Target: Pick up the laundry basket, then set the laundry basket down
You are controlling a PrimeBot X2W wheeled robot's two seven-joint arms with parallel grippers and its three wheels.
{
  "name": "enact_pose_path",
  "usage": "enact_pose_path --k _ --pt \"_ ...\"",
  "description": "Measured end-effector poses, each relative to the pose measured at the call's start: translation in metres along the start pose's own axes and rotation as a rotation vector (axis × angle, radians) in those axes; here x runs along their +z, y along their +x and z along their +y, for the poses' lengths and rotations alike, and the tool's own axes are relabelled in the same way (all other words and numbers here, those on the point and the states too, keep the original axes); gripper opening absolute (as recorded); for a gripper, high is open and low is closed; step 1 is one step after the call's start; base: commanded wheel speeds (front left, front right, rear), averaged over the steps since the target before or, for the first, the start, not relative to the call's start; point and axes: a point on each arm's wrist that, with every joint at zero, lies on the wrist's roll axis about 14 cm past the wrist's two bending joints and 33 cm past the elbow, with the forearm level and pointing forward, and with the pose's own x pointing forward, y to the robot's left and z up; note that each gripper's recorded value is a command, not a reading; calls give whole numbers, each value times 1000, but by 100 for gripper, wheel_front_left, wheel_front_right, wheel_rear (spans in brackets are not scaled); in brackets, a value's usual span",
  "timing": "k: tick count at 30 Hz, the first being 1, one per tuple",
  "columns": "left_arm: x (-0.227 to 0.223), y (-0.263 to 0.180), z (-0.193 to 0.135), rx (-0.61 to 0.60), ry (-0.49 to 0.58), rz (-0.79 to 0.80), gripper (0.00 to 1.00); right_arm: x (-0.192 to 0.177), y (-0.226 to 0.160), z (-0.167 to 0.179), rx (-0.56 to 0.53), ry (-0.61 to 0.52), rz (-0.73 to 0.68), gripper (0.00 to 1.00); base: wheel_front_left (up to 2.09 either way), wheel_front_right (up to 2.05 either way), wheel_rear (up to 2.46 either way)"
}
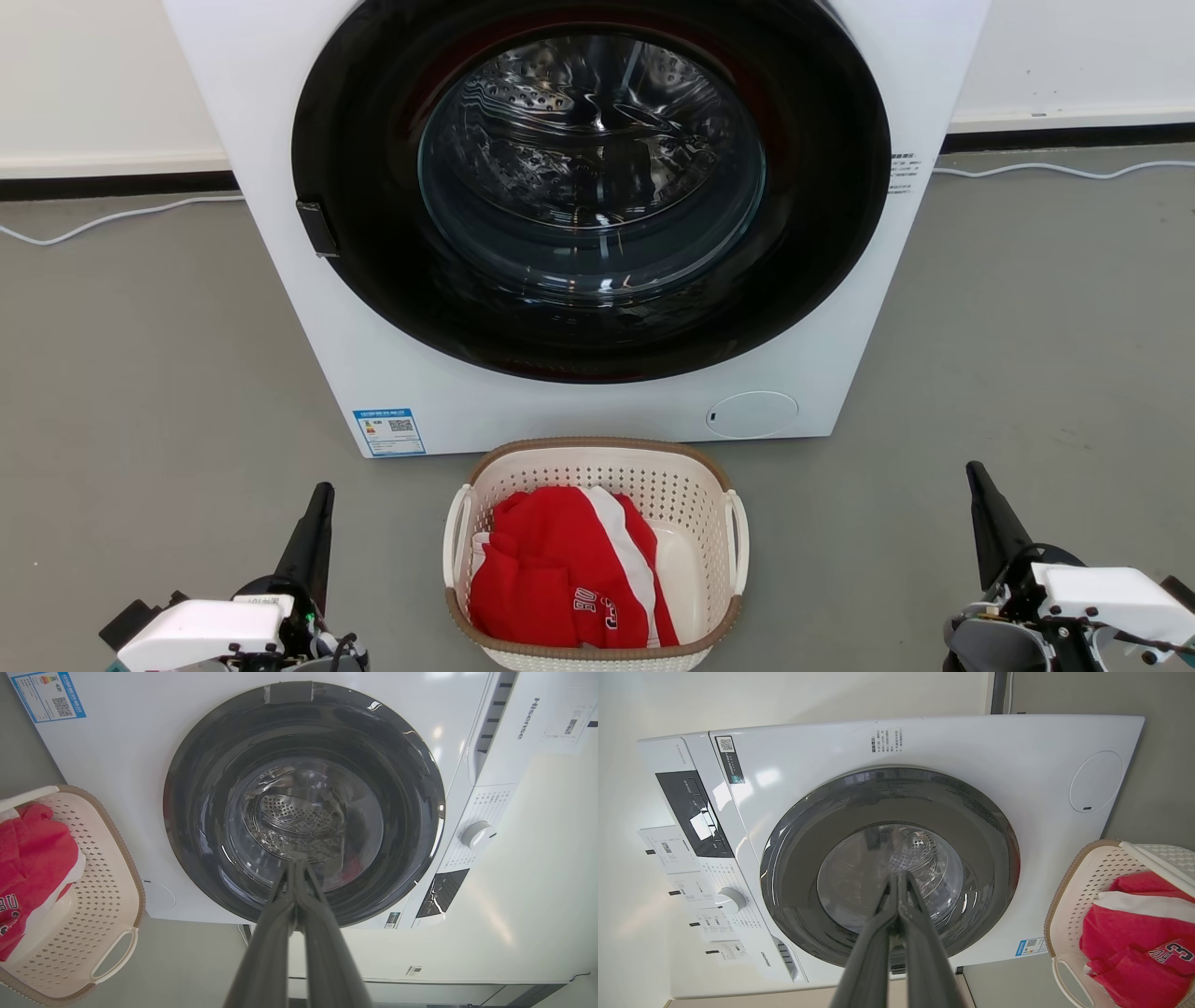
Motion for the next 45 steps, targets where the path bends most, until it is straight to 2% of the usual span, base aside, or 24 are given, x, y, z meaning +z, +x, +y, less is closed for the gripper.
enact_pose_path --k 21,22,28,38,45 --pt "0 0 0 0 0 0 0 0 0 0 0 0 0 0 0 0 0" --pt "0 -1 2 7 -1 -1 100 0 -1 -2 -7 1 0 100 0 0 0" --pt "-3 -18 39 115 -17 -4 100 -3 -17 -36 -107 17 -3 100 0 0 0" --pt "-8 -17 36 107 -9 -5 100 -2 -18 -32 -93 -2 -21 100 0 0 0" --pt "-12 -16 35 104 9 -2 100 -5 -17 -30 -87 -64 -16 100 0 0 0"
